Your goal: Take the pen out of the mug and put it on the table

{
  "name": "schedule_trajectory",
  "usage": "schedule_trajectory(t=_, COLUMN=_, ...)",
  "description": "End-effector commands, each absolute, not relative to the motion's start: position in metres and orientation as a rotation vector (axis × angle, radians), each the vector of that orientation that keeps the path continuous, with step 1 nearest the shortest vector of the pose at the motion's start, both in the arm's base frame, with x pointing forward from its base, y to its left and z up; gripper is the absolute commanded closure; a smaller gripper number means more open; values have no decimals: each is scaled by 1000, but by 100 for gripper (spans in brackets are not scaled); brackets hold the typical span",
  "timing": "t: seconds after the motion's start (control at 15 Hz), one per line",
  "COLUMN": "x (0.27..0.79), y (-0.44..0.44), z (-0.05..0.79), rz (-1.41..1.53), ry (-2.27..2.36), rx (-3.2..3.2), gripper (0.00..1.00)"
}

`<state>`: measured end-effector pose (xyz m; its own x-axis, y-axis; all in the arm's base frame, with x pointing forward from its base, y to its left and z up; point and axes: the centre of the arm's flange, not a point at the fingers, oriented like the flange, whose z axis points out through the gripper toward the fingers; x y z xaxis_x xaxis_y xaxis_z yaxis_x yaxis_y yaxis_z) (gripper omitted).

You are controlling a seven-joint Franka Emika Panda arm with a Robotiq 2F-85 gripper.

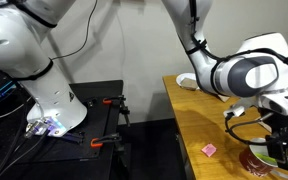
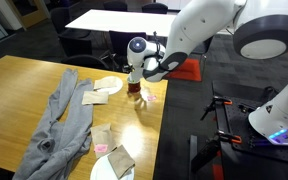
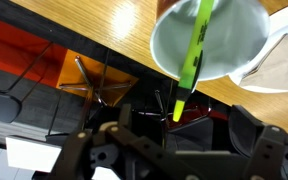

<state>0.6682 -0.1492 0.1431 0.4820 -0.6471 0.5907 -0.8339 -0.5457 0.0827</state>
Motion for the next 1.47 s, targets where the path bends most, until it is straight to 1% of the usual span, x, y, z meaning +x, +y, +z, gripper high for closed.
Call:
schedule_trajectory(t=0.0, x=678, y=-150, z=137, rz=777, ry=-1246, rx=2343, gripper=0)
schedule_trajectory(t=0.13, x=680, y=-152, z=134, rz=779, ry=-1243, rx=2340, gripper=0)
schedule_trajectory(t=0.2, x=680, y=-152, z=133, rz=778, ry=-1242, rx=2339, gripper=5)
schedule_trajectory(t=0.27, x=681, y=-153, z=131, rz=779, ry=-1242, rx=2337, gripper=15)
schedule_trajectory(t=0.33, x=681, y=-154, z=130, rz=778, ry=-1242, rx=2335, gripper=29)
schedule_trajectory(t=0.4, x=681, y=-154, z=128, rz=775, ry=-1242, rx=2334, gripper=31)
schedule_trajectory(t=0.47, x=681, y=-155, z=127, rz=772, ry=-1243, rx=2333, gripper=38)
schedule_trajectory(t=0.53, x=682, y=-155, z=126, rz=770, ry=-1244, rx=2332, gripper=47)
schedule_trajectory(t=1.0, x=685, y=-153, z=122, rz=769, ry=-1234, rx=2330, gripper=99)
schedule_trajectory(t=1.07, x=686, y=-153, z=124, rz=775, ry=-1231, rx=2329, gripper=100)
schedule_trajectory(t=1.13, x=684, y=-151, z=128, rz=790, ry=-1225, rx=2334, gripper=97)
schedule_trajectory(t=1.2, x=682, y=-150, z=131, rz=799, ry=-1221, rx=2334, gripper=96)
schedule_trajectory(t=1.4, x=674, y=-148, z=150, rz=831, ry=-1226, rx=2329, gripper=96)
